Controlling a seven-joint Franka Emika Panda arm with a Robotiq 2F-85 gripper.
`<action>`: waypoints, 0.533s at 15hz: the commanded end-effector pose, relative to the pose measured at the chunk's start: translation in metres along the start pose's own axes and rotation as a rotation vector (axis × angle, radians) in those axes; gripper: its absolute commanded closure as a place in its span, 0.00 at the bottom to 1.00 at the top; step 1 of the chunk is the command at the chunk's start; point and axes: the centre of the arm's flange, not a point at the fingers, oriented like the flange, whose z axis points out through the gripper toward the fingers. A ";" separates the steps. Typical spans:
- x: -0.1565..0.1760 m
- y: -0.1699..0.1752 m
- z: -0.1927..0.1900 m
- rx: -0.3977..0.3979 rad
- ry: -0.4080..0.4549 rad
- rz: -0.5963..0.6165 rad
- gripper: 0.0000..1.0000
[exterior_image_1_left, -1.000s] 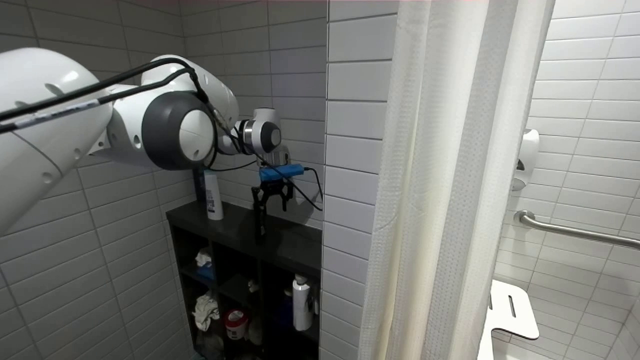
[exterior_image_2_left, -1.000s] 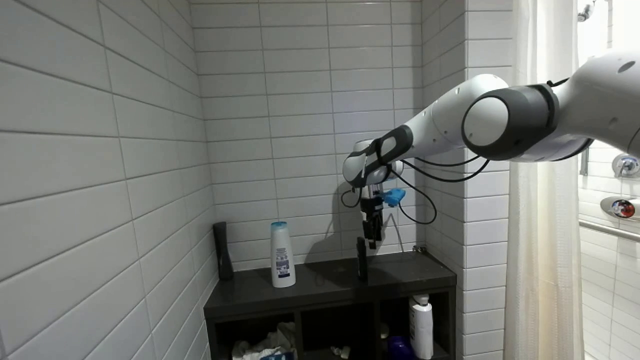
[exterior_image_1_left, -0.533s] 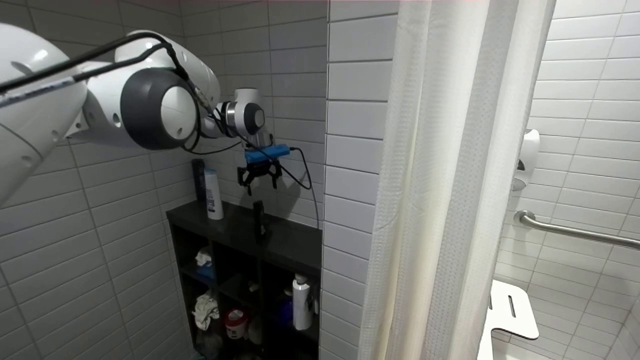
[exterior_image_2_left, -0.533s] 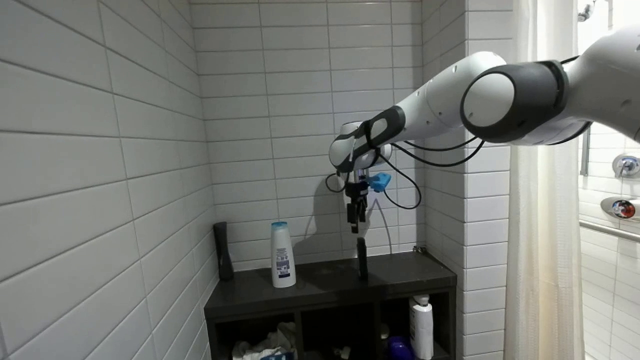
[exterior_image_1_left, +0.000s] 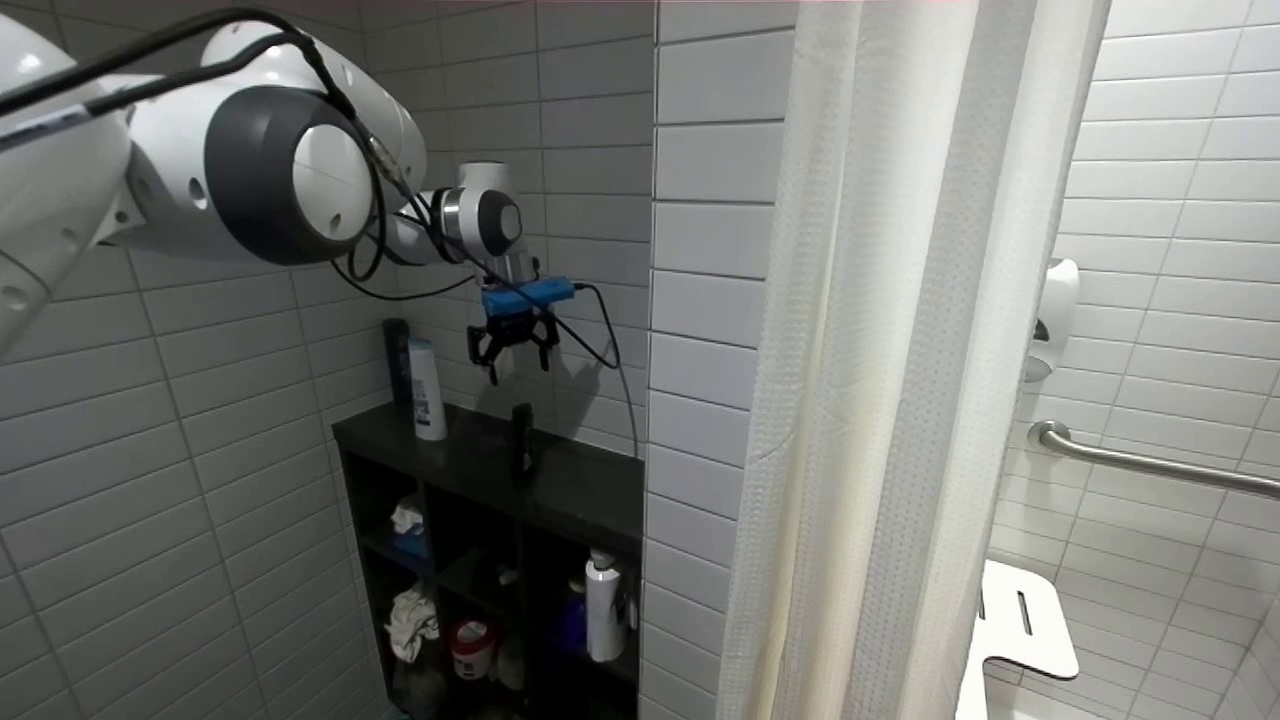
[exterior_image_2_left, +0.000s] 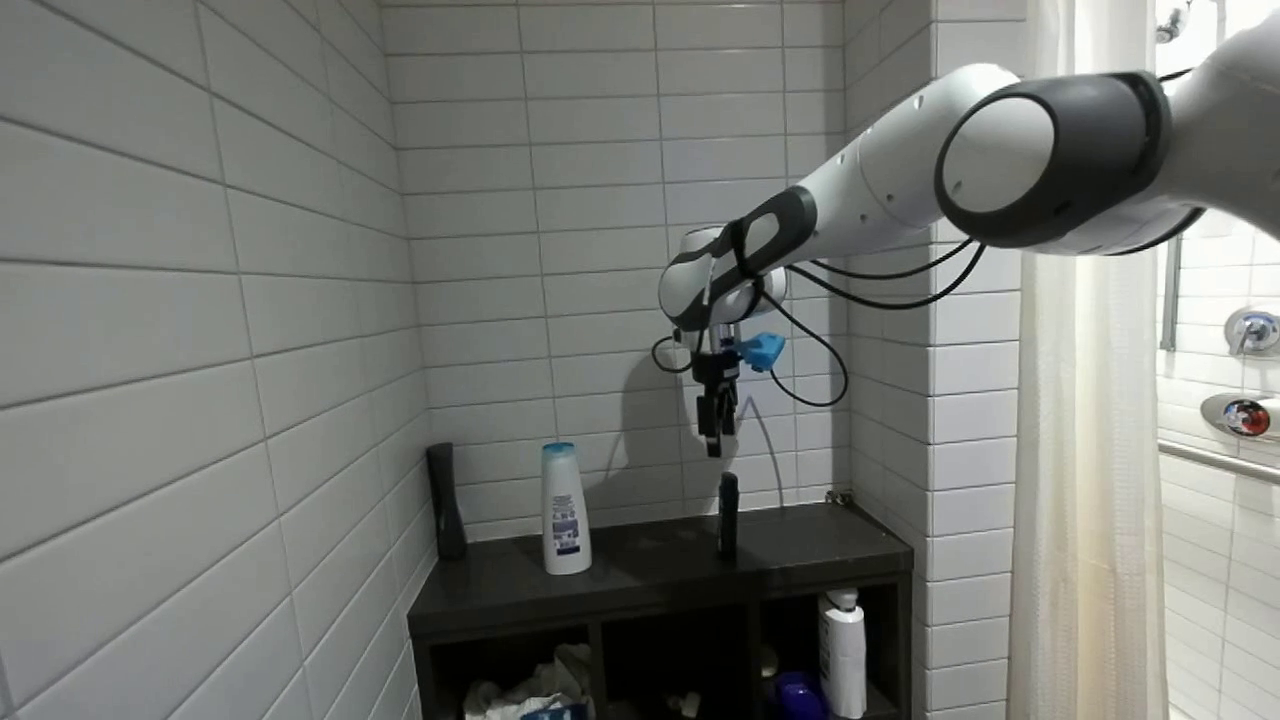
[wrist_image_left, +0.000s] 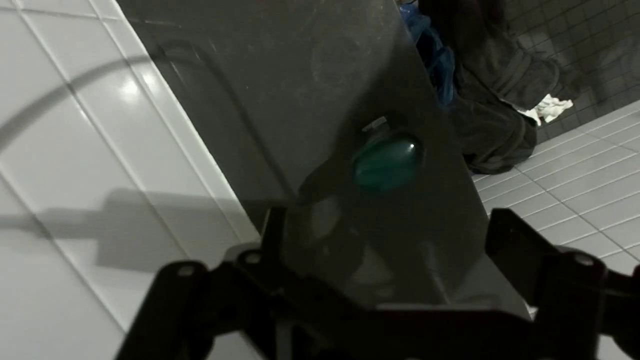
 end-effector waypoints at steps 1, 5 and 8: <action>-0.002 0.000 0.003 0.005 -0.009 0.001 0.00; -0.004 0.000 0.007 0.009 -0.017 -0.002 0.00; -0.004 0.000 0.007 0.009 -0.017 -0.003 0.00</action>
